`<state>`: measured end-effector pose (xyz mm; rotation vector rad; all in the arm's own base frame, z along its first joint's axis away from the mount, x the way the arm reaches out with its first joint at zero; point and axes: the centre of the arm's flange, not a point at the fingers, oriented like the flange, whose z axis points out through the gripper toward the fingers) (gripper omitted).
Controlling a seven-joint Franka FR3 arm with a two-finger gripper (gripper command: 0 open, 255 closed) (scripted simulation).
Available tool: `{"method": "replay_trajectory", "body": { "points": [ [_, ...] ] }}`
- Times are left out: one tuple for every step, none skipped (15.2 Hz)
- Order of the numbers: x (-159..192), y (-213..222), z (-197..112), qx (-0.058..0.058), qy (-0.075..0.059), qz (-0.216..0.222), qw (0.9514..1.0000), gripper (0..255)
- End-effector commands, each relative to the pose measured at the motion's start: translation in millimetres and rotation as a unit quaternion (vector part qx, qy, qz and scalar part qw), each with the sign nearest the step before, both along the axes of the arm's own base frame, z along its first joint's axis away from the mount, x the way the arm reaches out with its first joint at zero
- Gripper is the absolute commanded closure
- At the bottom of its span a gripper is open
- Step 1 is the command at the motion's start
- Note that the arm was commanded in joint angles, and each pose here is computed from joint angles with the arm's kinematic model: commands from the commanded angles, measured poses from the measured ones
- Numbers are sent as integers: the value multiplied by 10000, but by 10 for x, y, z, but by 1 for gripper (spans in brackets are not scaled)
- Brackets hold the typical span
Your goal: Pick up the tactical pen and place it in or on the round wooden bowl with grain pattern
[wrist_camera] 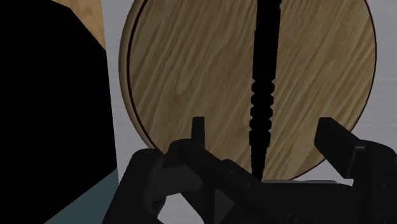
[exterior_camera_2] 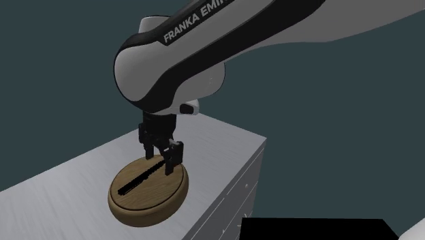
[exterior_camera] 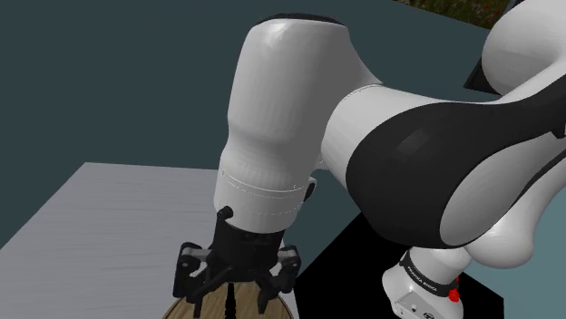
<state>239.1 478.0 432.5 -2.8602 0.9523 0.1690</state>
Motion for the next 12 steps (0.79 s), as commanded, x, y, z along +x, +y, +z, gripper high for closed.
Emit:
{"method": "replay_trajectory", "body": {
  "points": [
    [0,0,0,0,0,0,10000,0],
    [0,0,0,0,0,0,10000,0],
    [0,0,0,0,0,0,10000,0],
    [9,-20,130,0,0,0,10000,0],
    [18,-40,260,0,0,0,10000,0],
    [26,-60,390,0,0,0,10000,0],
    [33,-75,493,0,0,0,10000,0],
    [33,-75,493,0,0,0,10000,0],
    [33,-76,493,0,0,0,10000,0],
    [33,-75,493,0,0,0,10000,0],
    [33,-75,493,0,0,0,10000,0],
    [33,-75,493,0,0,0,10000,0]
  ]
}}
